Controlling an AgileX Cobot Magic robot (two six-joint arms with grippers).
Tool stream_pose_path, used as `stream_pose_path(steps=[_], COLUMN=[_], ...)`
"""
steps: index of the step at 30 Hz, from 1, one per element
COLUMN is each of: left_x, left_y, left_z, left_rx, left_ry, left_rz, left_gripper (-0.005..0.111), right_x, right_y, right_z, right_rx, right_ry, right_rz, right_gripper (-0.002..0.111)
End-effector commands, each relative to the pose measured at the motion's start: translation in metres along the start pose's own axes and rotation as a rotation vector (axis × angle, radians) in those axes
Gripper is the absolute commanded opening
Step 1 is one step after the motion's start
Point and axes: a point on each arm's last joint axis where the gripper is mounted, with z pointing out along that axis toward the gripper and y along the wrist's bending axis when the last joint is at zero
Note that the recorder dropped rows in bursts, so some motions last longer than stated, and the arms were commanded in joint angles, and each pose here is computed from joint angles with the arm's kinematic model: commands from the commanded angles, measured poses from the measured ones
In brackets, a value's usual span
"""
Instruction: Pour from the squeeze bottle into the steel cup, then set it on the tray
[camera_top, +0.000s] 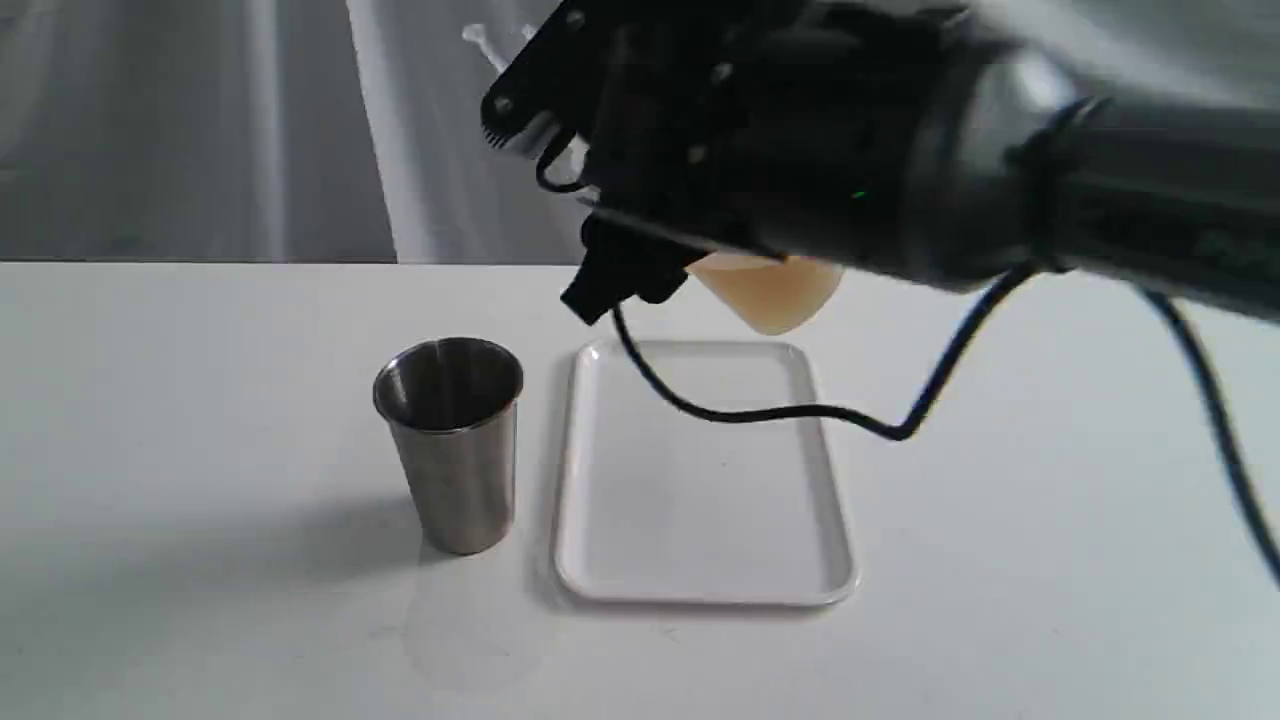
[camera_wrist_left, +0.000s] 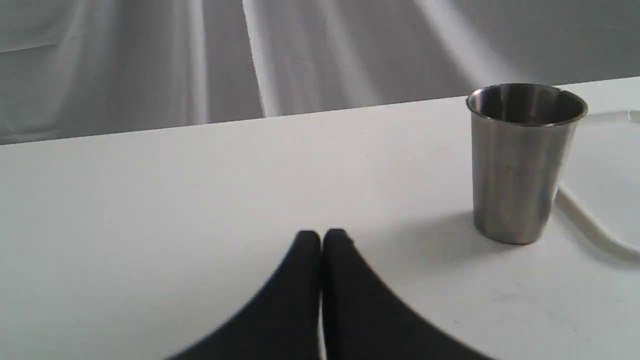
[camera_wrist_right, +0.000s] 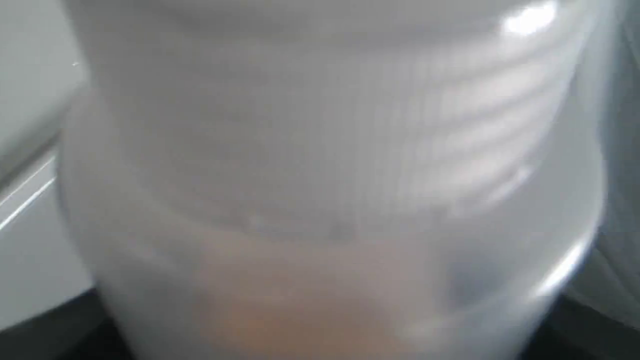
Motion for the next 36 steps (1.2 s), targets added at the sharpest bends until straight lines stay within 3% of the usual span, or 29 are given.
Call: stream_pose_path(steps=[1,6,21,27,31,36], left_x=[0.001,0.001,0.001,0.001,0.001,0.001], left_y=[0.0,0.0,0.0,0.0,0.0,0.0], left_z=[0.0,0.0,0.0,0.0,0.0,0.0], left_rx=[0.006,0.006,0.006,0.006,0.006,0.006], left_ry=[-0.005,-0.005,-0.005,-0.005,-0.005,-0.005], left_rz=[-0.001,-0.004,-0.002,-0.005,-0.005,-0.005], left_gripper=[0.0,0.0,0.0,0.0,0.0,0.0], right_x=[-0.013,-0.016,-0.013,-0.017,-0.015,-0.015], right_y=[0.016,0.041,0.044,0.042,0.05,0.064], right_z=[0.005,0.013,0.017,0.015,0.016,0.015], right_rx=[0.075,0.087,0.104,0.188,0.249,0.237], right_ry=[-0.029,-0.055,-0.034,-0.053,-0.036,-0.04], right_rz=[-0.084,-0.174,-0.266,-0.305,-0.335,-0.343], right_gripper=[0.014,0.014,0.014,0.014,0.014,0.014])
